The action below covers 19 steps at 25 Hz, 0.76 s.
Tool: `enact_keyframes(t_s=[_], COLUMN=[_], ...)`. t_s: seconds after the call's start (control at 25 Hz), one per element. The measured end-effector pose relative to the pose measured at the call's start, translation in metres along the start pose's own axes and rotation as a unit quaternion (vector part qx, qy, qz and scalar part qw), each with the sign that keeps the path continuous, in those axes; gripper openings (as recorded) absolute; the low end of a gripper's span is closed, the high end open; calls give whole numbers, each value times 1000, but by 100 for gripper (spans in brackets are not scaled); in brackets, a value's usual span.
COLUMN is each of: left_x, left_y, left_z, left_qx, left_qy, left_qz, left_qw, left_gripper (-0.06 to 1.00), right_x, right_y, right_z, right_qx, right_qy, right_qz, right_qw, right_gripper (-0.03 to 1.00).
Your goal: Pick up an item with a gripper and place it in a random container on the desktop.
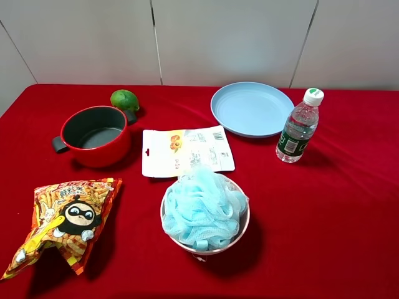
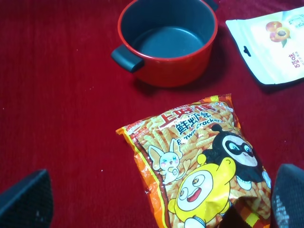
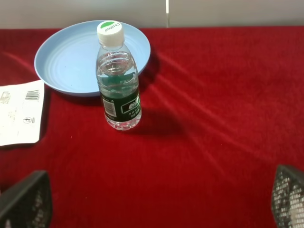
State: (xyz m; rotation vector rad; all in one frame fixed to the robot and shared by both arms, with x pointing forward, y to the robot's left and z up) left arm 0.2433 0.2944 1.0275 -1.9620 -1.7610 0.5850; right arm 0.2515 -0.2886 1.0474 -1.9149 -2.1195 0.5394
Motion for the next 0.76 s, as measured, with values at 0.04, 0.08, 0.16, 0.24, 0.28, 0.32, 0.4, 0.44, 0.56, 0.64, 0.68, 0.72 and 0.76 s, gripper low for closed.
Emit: enact_keyframes(t_s=[0.04,0.08,0.16,0.24,0.28,0.32,0.4,0.44,0.56,0.64,0.68,0.72,0.76], left_x=[0,0,0,0,0,0,0,0,0,0,0,0,0], left_y=[0,0,0,0,0,0,0,0,0,0,0,0,0], left_z=[0,0,0,0,0,0,0,0,0,0,0,0,0], left_qx=[0,0,0,0,0,0,0,0,0,0,0,0,0], left_qy=[0,0,0,0,0,0,0,0,0,0,0,0,0], left_qz=[0,0,0,0,0,0,0,0,0,0,0,0,0], left_qw=[1000,1000,1000,1000,1000,1000,1000,1000,1000,1000,1000,1000,1000], left_gripper=[91,91,91,91,91,91,91,91,91,91,91,91,91], right_x=[0,0,0,0,0,0,0,0,0,0,0,0,0], right_y=[0,0,0,0,0,0,0,0,0,0,0,0,0], right_z=[0,0,0,0,0,0,0,0,0,0,0,0,0], right_qx=[0,0,0,0,0,0,0,0,0,0,0,0,0], right_qy=[0,0,0,0,0,0,0,0,0,0,0,0,0], right_qz=[0,0,0,0,0,0,0,0,0,0,0,0,0], right_qw=[1000,1000,1000,1000,1000,1000,1000,1000,1000,1000,1000,1000,1000], right_gripper=[69,69,69,69,69,69,69,69,69,69,69,69,69])
Point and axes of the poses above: a point on each arm's last joint axis where the gripper is mounted, y pointing out along that axis toward the gripper, x along the wrist's bending axis when the last joint is at zero, z = x × y, the point moved 2 cm from there along y, pointing out along that axis toward the gripper, and after that the axes turned 5 degrees about -y, right-handed, at the moved point
